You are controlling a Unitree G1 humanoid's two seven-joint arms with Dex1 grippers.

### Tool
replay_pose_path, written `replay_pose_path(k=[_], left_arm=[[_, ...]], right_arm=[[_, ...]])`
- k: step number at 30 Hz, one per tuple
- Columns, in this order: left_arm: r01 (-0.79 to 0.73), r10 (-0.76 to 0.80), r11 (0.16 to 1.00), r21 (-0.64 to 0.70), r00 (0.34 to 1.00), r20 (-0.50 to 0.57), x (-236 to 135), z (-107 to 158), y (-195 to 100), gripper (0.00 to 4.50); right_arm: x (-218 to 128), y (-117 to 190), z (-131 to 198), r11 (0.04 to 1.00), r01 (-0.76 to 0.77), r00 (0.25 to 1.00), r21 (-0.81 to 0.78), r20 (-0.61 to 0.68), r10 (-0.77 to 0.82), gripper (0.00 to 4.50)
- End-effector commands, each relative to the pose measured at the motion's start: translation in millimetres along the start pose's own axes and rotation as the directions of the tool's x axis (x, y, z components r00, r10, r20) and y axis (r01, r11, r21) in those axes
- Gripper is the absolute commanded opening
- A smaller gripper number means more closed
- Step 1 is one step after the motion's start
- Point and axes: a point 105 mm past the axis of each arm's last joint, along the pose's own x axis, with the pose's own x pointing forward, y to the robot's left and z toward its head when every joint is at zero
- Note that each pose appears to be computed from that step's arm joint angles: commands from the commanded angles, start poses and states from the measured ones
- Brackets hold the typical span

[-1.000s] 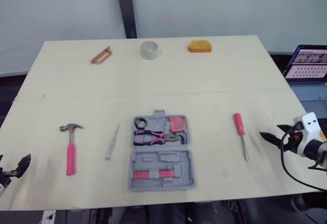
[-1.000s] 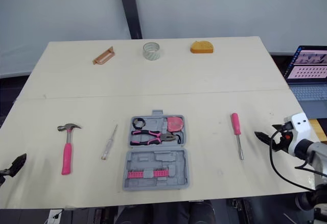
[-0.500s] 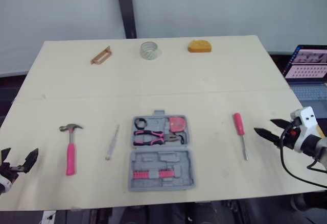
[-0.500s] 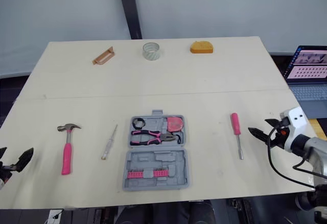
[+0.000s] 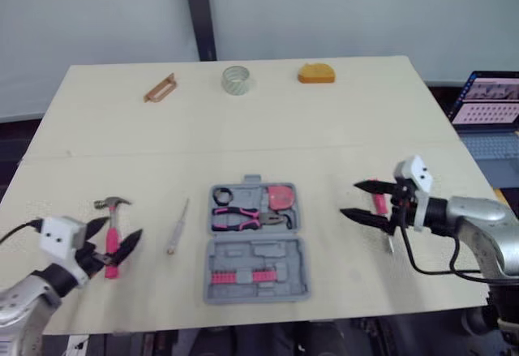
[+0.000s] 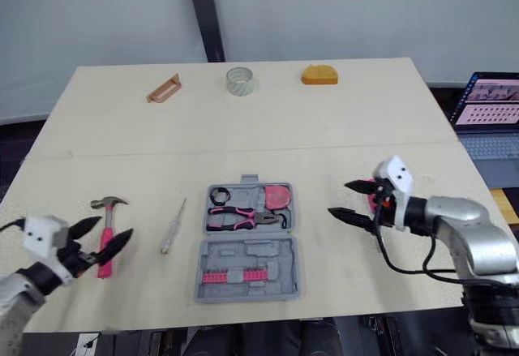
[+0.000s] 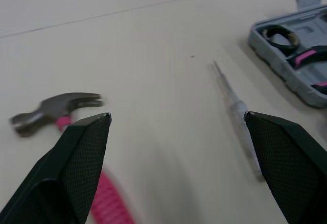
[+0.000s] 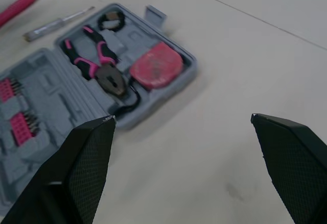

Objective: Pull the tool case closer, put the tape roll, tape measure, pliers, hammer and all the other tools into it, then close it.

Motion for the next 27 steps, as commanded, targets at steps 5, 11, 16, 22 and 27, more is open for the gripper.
replay_pose_path(k=[5, 11, 16, 22, 27], left_arm=[[-0.028, 0.028, 1.000, -0.012, 1.000, 0.007, 17.5, -1.9, -29.7, 4.47], [-0.102, 0.103, 0.995, 0.020, 0.994, -0.039, 26.4, -16.8, -39.4, 4.47], [-0.109, 0.110, 0.994, 0.014, 0.994, -0.022, 37.1, -20.0, -51.3, 4.47], [-0.156, 0.157, 0.988, 0.013, 0.987, -0.019, 48.7, -33.4, -53.1, 4.47], [-0.182, 0.182, 0.983, -0.004, 0.983, -0.012, 59.2, -41.8, -48.1, 4.47]], right_arm=[[26.9, 38.8, 31.7, 0.962, -0.235, 0.971, -0.141, 0.014, 0.239, 4.48], [37.9, 43.3, 35.8, 0.941, -0.284, 0.957, -0.181, 0.004, 0.290, 4.48], [41.1, 49.3, 38.6, 0.927, -0.315, 0.947, -0.204, 0.002, 0.322, 4.48], [41.1, 55.1, 45.1, 0.910, -0.346, 0.935, -0.230, 0.000, 0.356, 4.48], [39.4, 52.2, 49.8, 0.907, -0.340, 0.937, -0.249, -0.004, 0.350, 4.48]])
